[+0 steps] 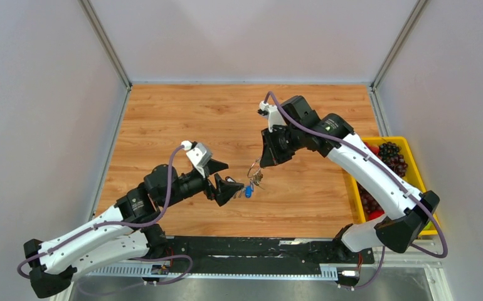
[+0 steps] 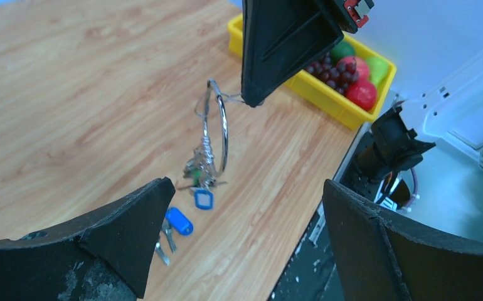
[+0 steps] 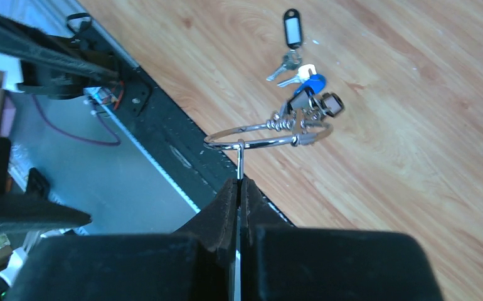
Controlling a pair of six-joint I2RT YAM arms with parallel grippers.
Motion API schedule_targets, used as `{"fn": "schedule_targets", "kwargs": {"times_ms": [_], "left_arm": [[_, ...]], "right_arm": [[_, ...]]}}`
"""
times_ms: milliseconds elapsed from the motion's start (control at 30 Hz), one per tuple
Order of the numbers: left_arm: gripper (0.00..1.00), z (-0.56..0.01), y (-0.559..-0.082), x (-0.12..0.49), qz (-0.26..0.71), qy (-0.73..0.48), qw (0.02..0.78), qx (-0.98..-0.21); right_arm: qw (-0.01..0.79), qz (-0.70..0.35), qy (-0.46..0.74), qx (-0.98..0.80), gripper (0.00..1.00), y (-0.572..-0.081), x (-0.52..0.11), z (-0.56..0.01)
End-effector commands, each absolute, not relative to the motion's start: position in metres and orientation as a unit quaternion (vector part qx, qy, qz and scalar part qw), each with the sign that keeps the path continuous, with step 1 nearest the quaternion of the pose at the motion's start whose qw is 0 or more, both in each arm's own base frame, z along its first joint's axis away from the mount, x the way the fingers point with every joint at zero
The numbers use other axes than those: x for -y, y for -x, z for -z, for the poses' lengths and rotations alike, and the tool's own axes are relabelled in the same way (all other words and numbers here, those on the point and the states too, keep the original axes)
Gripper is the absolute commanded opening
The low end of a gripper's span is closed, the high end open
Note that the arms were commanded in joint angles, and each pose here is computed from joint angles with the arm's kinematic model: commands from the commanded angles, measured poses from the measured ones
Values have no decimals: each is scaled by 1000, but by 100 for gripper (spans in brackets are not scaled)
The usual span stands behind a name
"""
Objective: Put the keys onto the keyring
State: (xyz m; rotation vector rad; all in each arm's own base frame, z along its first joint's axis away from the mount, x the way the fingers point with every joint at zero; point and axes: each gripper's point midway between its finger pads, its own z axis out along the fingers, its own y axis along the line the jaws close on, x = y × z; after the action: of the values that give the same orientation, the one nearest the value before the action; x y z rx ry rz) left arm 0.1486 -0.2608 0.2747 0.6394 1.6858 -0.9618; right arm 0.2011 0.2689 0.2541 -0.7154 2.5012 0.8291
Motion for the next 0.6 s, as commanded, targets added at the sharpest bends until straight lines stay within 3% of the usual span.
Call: {"fn": "schedule_targets", "kwargs": {"times_ms": [0, 267, 567], "left_arm": [[100, -305, -146, 265, 426, -293, 590, -620], [100, -310, -151, 269, 416, -312, 653, -551], [100, -302, -162, 280, 384, -338, 674, -532]], "right_arm": [[200, -351, 259, -877, 0, -170, -273, -300], [173, -374, 266, -872, 0, -153, -287, -316], [162, -362, 270, -877, 0, -152, -295, -316]]}}
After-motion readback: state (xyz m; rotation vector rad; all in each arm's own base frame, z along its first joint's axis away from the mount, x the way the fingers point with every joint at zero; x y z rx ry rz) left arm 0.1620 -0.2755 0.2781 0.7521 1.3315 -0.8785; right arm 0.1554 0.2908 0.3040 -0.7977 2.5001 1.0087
